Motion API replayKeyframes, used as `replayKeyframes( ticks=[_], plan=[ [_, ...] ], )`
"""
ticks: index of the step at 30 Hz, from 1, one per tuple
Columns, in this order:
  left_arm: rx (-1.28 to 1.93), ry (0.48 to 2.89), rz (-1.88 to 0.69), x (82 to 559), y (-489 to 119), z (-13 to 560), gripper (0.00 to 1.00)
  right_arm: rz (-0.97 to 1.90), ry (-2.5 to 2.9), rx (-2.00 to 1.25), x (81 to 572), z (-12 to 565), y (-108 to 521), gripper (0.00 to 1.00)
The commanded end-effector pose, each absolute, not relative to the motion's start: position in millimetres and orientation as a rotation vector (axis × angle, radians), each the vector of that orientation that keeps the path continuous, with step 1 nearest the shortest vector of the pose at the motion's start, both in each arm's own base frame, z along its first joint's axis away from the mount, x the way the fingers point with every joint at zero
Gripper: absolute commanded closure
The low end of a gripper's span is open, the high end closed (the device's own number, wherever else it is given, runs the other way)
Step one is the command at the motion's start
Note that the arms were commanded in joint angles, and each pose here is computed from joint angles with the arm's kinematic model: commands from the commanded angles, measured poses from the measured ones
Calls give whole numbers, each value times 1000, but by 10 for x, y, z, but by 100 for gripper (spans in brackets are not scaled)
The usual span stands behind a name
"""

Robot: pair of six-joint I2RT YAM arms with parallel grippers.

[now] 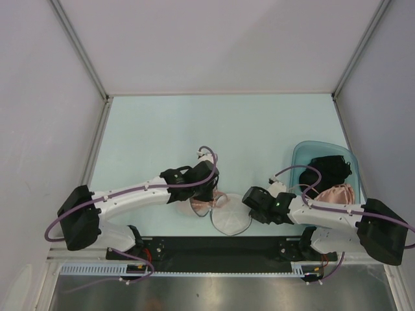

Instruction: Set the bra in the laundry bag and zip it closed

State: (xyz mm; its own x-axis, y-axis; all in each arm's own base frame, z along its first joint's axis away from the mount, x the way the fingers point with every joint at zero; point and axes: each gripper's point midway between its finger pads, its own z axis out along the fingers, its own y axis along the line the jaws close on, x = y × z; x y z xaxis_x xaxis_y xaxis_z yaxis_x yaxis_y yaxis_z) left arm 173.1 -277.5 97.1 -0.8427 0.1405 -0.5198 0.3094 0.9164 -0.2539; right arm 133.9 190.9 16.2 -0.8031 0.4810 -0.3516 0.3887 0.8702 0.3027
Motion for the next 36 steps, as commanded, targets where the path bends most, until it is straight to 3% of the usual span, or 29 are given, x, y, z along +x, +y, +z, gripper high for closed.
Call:
replayKeyframes(
  ticks=[1, 8, 14, 23, 29, 36],
  plan=[
    [346, 2574, -346, 1772, -2675, 794, 86, 265, 2556, 672, 1369, 87, 1775, 97],
    [287, 2574, -200, 1859, -2467, 545, 89, 328, 2499, 650, 1388, 273, 1718, 100],
    [229, 2613, -155, 2001, -2409, 354, 94, 529, 2440, 514, 1426, 760, 1895, 100],
    [150, 2615, -178, 2293, -2457, 333, 97, 764, 2354, 257, 1415, 2196, 2169, 100],
    [85, 2619, -259, 2379, -2536, 331, 98, 764, 2322, 136, 1485, 2860, 2313, 100],
    [58, 2590, -329, 2464, -2577, 424, 98, 683, 2291, 78, 1633, 2956, 2327, 100]
  ],
)
